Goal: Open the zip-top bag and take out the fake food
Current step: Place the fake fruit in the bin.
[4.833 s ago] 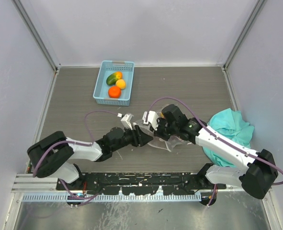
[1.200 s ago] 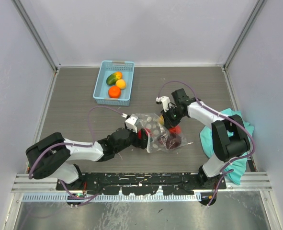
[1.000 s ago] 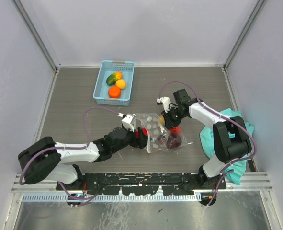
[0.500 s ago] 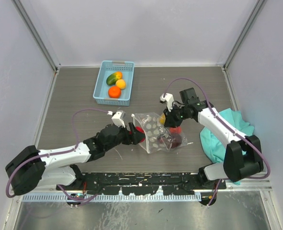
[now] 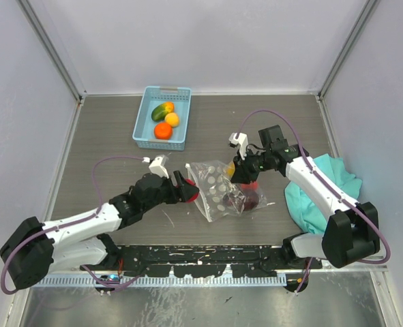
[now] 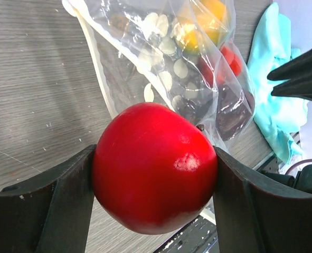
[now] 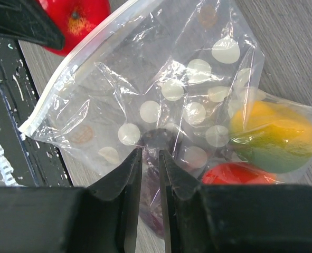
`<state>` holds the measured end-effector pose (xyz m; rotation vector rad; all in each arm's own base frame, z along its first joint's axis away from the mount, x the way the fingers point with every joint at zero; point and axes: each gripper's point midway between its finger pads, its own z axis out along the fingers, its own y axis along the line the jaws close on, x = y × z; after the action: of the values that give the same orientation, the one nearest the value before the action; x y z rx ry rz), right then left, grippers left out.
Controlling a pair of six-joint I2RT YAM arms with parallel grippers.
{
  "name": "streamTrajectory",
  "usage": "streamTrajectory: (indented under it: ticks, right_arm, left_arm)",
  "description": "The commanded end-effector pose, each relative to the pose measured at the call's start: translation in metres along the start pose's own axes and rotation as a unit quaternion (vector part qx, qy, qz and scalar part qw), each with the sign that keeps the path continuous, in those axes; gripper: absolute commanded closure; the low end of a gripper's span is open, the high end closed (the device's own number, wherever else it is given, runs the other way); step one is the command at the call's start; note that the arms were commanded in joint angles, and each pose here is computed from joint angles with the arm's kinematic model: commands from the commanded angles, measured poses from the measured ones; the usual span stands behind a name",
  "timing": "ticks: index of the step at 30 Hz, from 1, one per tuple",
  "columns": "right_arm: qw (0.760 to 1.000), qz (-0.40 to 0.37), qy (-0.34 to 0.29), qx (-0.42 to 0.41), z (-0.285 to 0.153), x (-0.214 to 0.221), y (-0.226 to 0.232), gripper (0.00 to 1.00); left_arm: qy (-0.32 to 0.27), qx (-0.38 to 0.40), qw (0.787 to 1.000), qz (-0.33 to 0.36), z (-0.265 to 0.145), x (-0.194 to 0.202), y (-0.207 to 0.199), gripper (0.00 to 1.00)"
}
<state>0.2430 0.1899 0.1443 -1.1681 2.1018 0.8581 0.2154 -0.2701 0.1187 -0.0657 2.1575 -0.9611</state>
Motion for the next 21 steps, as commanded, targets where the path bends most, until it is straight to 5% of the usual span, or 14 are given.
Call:
streamTrajectory:
  ticks: [1, 21]
  right_arm:
    - [1.000, -0.016, -0.020, -0.009, -0.005, -0.012, 0.004, 0.74]
    - [1.000, -0.017, -0.019, -0.011, -0.005, -0.011, 0.005, 0.72]
  left_arm:
    - [-0.025, 0.028, 0.999, -0.017, -0.007, -0.025, -0.018, 0.85]
    - [-0.045, 0.026, 0.998, -0.046, -0.007, -0.078, -0.004, 0.85]
